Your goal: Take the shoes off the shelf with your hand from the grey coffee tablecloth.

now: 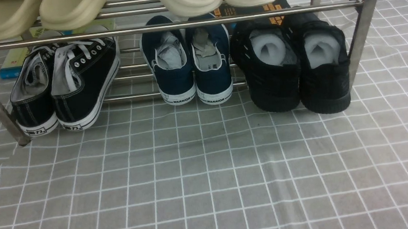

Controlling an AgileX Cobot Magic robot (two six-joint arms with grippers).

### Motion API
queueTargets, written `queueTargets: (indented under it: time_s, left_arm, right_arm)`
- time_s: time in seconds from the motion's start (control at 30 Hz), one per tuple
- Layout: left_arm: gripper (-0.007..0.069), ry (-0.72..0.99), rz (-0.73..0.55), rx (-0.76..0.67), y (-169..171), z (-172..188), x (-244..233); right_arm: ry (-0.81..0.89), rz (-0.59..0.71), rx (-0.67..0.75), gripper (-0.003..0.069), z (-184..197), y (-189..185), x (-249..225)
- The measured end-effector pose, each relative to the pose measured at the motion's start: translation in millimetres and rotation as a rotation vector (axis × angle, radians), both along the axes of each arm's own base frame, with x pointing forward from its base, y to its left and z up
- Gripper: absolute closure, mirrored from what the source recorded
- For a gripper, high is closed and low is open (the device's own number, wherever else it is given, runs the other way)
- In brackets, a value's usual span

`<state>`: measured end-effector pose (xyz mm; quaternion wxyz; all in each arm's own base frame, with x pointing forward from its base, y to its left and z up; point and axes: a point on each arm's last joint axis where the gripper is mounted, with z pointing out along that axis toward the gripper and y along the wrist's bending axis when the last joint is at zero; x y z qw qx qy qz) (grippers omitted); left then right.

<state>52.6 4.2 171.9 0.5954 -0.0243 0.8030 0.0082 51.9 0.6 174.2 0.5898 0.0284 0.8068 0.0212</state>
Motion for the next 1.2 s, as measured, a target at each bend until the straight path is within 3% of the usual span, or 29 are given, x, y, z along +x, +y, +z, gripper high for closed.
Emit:
queueTargets:
  time_s: [0.9, 0.97, 1.0, 1.1, 1.2]
  left_arm:
    - [0.0386, 0.000, 0.000, 0.000, 0, 0, 0]
    - [0.0386, 0.000, 0.000, 0.001, 0, 0, 0]
    - [0.0386, 0.000, 0.000, 0.001, 0, 0, 0]
    - [0.0386, 0.000, 0.000, 0.001, 0, 0, 0]
    - [0.0386, 0.000, 0.000, 0.001, 0, 0, 0]
  right_arm:
    - [-0.015, -0.005, -0.015, 0.0420, 1, -1, 0]
    - [-0.017, -0.019, 0.103, 0.0420, 1, 1, 1]
    - [-0.017, -0.043, 0.346, 0.0420, 1, 5, 1]
    - [-0.005, -0.083, 0.786, 0.0420, 3, 13, 1]
    - [0.001, -0.095, 0.983, 0.0420, 6, 16, 1]
